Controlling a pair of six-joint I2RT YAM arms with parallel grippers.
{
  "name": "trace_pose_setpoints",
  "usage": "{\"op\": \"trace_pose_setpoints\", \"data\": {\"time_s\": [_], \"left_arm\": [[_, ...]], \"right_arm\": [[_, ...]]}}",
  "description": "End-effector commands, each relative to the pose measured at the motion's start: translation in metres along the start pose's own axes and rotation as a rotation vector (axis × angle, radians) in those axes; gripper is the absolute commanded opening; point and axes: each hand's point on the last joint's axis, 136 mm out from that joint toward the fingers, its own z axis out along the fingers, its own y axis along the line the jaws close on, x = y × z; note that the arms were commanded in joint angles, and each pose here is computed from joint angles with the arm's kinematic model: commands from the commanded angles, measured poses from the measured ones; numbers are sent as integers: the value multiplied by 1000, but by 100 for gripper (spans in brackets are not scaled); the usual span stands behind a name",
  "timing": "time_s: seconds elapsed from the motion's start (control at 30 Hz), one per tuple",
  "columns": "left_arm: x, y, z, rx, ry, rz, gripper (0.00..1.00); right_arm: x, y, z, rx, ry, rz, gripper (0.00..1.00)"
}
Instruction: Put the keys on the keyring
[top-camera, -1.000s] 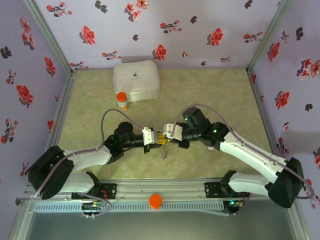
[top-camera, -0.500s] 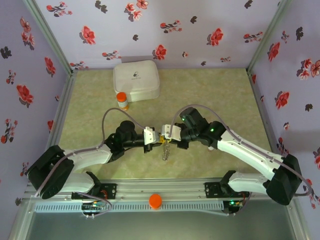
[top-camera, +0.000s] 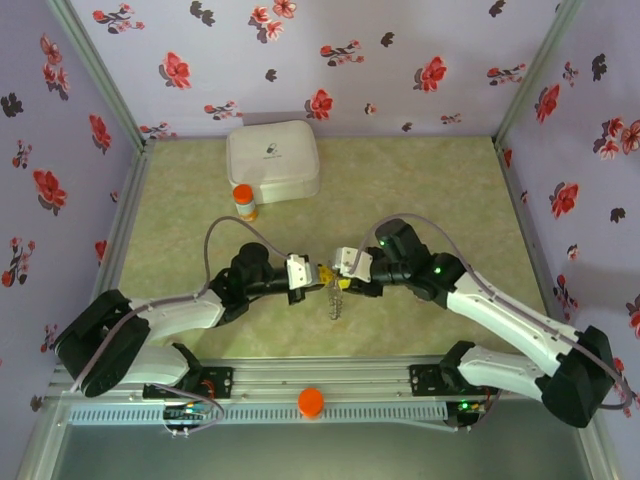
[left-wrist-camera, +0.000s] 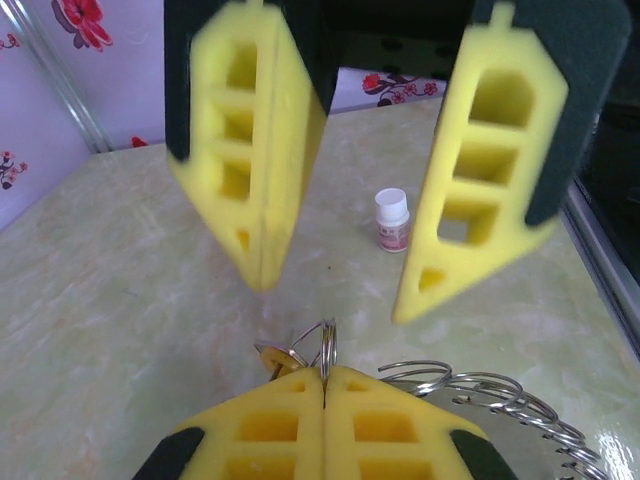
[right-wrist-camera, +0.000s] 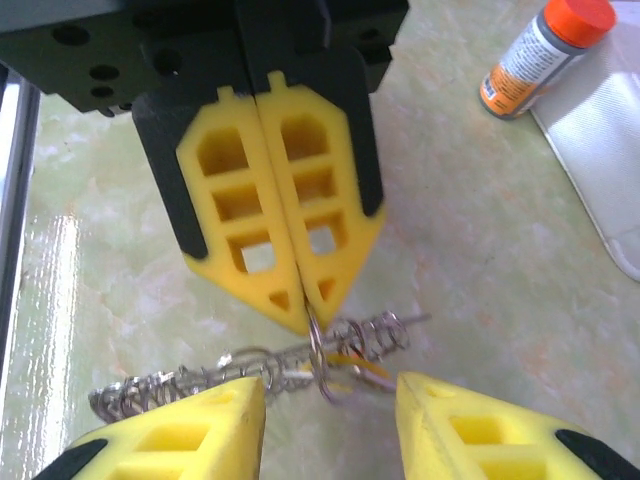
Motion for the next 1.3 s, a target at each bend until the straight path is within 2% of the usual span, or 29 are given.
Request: {"op": "trace_pose_setpoints", "data": {"time_s": [0.0,0.2,0.53,0.73,0.9,1.2,1.27], "left_arm": [[-18,2,-6,-26,-68,84,0],[-26,2,-10,-52,-123,114,0],[-33,0,-15,-47,-148,95,0],[-38,4,-15,-56,-177,54,0],[-40,7,-16,-65,-189,22,0],[-44,13,-17,-86,-214,-18,0],[-47,15,-17,-93,-233,-35,0]], "right_arm": [[12,-2,-5,51,29,-69,40],[-7,0,-4,44,-36,-106,38],[-3,-3,8,47,33,-153,34],[-9,-3,12,64,-3,-163,23],[-10,-5,10,85,-7,-171,22],[-8,-5,8,97,13,-181,1],[-2,-3,11,87,41,-189,0]]}}
